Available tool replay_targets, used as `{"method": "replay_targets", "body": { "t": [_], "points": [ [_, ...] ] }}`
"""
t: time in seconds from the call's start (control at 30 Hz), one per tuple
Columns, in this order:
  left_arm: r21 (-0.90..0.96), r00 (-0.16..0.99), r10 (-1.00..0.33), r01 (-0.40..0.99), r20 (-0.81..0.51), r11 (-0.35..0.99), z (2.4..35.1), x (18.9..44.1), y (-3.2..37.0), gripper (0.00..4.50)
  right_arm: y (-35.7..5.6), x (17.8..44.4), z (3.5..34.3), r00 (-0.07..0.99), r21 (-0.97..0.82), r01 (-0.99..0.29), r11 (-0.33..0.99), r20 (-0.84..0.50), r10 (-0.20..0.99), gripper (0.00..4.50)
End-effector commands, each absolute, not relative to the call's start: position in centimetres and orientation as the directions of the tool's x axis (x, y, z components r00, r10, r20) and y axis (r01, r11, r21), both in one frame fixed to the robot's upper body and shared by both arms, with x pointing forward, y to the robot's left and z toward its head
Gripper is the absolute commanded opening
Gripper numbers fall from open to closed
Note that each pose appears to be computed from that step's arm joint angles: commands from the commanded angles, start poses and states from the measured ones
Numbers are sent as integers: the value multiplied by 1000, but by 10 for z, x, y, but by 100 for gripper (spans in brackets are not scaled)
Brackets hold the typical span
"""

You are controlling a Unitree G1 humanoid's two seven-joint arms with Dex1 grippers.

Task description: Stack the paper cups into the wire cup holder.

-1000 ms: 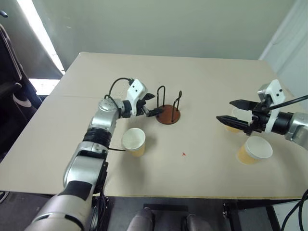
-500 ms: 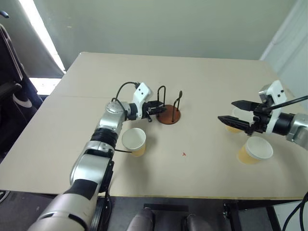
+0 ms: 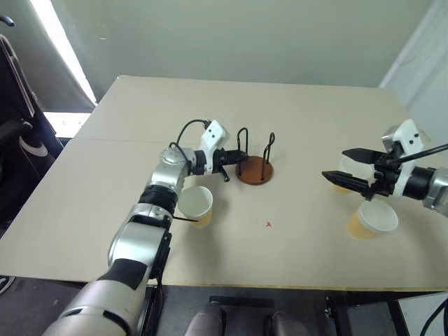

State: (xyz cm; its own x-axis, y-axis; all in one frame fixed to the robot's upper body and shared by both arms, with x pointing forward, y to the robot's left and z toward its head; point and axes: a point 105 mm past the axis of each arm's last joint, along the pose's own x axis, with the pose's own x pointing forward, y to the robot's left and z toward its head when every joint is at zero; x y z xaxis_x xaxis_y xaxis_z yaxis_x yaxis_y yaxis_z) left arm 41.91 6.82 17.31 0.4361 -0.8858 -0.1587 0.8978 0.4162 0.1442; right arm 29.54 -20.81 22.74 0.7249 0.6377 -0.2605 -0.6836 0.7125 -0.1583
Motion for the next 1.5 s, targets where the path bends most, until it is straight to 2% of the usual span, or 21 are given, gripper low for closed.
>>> {"method": "replay_targets", "body": {
  "t": [0.03,0.23,0.4,0.5,1.03,1.43,1.5],
  "points": [
    [250,342,-935,917,-94,311,215,407,57,5,-210,282,243,717,-208,-696,687,-252,650,450],
    [320,219,-967,932,-128,169,232,382,51,5,-216,263,241,686,-217,-724,655,-325,651,450],
    [332,66,-971,943,-230,-14,224,350,45,5,-220,251,240,666,-227,-739,634,-382,640,450],
    [317,17,-965,946,-262,-70,221,341,44,5,-225,246,238,663,-235,-741,630,-412,626,450],
    [223,-128,-937,953,-324,-207,189,324,20,5,-233,238,241,697,-260,-707,658,-416,584,450],
    [249,-108,-903,941,-416,-227,161,326,20,5,-234,237,240,700,-261,-703,662,-418,579,450],
    [250,-104,-901,942,-420,-225,159,327,20,63,-234,238,240,699,-262,-704,661,-420,578,450]
  ]
}}
